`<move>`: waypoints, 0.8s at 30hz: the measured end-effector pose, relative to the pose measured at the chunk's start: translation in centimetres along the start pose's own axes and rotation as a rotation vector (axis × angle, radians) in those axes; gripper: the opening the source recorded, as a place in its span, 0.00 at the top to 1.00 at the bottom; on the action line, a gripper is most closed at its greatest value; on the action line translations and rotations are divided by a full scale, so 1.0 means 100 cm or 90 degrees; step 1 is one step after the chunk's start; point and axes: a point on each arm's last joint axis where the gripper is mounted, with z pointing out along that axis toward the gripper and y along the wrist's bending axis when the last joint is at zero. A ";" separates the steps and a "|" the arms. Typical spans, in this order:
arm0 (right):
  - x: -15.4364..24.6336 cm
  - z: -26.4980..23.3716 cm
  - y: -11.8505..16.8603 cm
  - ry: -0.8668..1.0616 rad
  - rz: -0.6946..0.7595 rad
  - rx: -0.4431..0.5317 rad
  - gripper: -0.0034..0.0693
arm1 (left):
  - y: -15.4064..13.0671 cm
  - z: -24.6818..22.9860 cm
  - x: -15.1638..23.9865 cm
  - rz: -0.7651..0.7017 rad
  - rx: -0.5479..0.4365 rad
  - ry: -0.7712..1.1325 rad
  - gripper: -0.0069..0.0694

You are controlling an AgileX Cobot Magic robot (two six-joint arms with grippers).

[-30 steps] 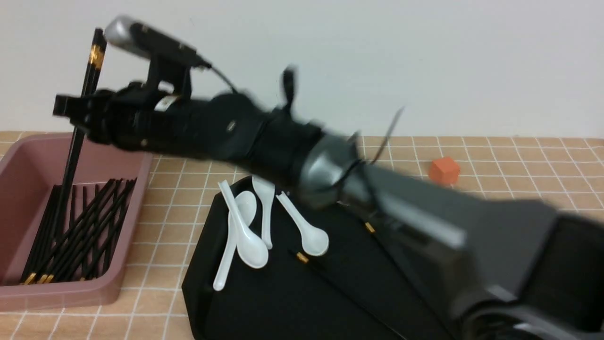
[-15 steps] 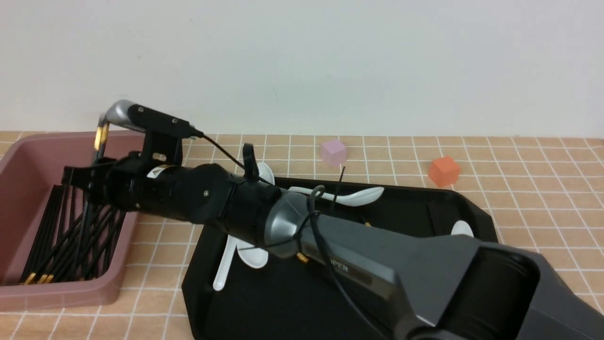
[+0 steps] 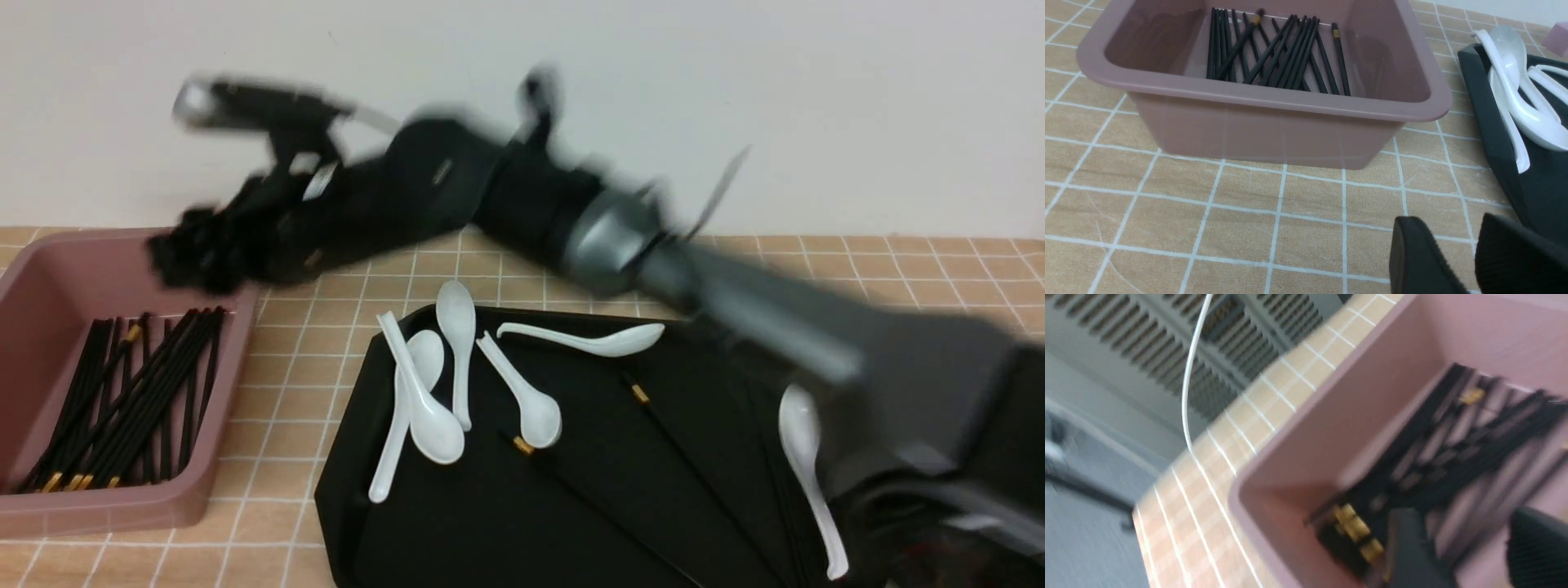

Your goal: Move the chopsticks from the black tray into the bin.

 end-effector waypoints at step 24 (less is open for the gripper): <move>0.009 -0.343 0.061 0.092 -0.188 0.353 0.96 | 0.000 0.000 0.000 0.000 0.000 0.000 0.60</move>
